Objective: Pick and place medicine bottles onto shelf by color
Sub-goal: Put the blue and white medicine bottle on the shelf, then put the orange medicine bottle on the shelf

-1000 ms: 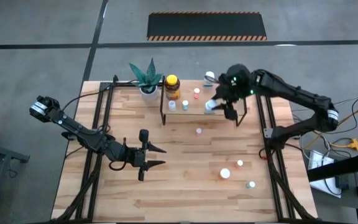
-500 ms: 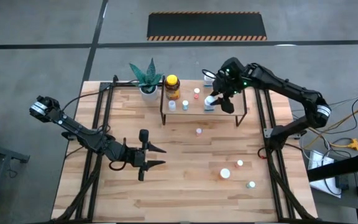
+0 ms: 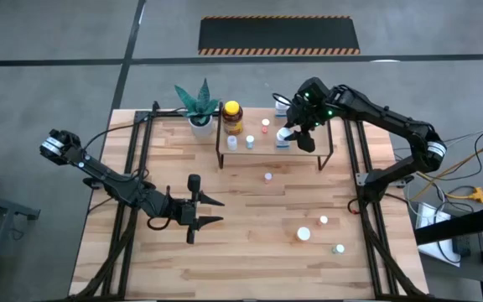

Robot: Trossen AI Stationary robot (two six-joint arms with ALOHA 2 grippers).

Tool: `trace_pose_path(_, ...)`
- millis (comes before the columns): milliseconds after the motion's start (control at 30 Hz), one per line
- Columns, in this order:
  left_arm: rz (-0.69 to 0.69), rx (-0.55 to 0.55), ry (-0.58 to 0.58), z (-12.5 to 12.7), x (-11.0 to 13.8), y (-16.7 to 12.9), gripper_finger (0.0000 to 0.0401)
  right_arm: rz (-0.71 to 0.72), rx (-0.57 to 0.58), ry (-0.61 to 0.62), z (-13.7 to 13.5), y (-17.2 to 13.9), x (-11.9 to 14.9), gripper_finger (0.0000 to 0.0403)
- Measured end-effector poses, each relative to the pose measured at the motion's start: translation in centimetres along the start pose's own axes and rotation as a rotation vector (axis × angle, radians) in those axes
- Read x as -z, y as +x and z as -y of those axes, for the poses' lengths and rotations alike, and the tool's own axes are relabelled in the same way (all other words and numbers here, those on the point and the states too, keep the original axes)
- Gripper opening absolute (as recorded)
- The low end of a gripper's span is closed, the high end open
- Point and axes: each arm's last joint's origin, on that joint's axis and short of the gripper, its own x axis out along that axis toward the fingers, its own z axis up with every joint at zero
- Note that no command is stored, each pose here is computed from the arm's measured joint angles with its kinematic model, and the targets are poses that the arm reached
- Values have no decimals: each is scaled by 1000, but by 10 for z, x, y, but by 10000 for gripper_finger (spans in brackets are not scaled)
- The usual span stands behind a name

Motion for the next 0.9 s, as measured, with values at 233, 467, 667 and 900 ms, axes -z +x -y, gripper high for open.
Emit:
trace_pose_path(233, 0, 0, 1, 0, 0, 0, 164, -3, 3, 8, 0, 0, 0, 194)
trace_pose_path(467, 8, -4, -3, -1, -1, 0, 164, -10, 4, 16, 0, 0, 1, 210)
trace_pose_path(667, 22, -9, -9, -1, -2, 0, 164, -7, 4, 15, 0, 0, 0, 233)
trace_pose_path(900, 22, -9, -9, -1, -2, 0, 164, 33, 24, 36, -1, -17, -14, 259)
